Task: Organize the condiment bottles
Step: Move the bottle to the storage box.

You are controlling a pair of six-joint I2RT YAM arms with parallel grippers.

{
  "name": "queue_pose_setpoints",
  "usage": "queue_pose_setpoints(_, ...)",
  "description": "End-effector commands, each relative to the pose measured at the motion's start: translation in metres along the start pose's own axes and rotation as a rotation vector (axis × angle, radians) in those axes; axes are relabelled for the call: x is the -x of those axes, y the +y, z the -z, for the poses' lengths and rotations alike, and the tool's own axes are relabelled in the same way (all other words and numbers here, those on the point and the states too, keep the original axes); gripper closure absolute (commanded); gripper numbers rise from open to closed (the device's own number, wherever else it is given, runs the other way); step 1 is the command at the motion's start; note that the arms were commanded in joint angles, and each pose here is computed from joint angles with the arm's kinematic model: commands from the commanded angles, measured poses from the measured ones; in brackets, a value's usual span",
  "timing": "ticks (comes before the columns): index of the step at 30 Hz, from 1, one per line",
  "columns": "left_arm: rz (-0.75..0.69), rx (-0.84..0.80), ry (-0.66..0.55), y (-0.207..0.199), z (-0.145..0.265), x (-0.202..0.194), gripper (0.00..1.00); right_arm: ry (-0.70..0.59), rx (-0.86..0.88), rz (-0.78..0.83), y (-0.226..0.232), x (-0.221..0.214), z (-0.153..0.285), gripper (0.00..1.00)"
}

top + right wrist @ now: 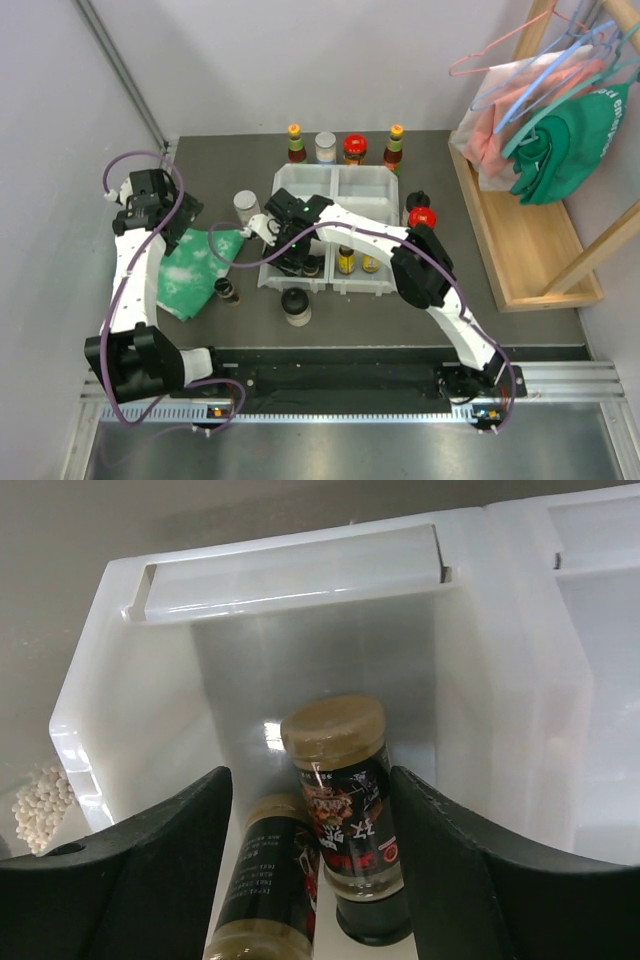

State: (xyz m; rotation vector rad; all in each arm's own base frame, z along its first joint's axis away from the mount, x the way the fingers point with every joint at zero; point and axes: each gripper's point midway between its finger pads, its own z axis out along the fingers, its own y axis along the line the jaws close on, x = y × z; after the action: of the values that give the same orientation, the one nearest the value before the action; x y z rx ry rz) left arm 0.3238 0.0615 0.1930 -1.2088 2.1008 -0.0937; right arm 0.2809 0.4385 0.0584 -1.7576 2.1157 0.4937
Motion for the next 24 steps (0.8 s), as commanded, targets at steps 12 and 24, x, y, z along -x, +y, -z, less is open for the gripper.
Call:
queue_pose_setpoints(12, 0.002, -0.063, 0.006, -0.011, -0.003, 0.002, 0.01, 0.067, -0.173, 0.018, -0.036, -0.010, -0.015, 0.68)
queue_pose_setpoints(24, 0.001, -0.068, 0.002, -0.011, -0.005, 0.002, 0.01, -0.045, -0.267, -0.006, -0.047, 0.018, 0.013, 1.00)
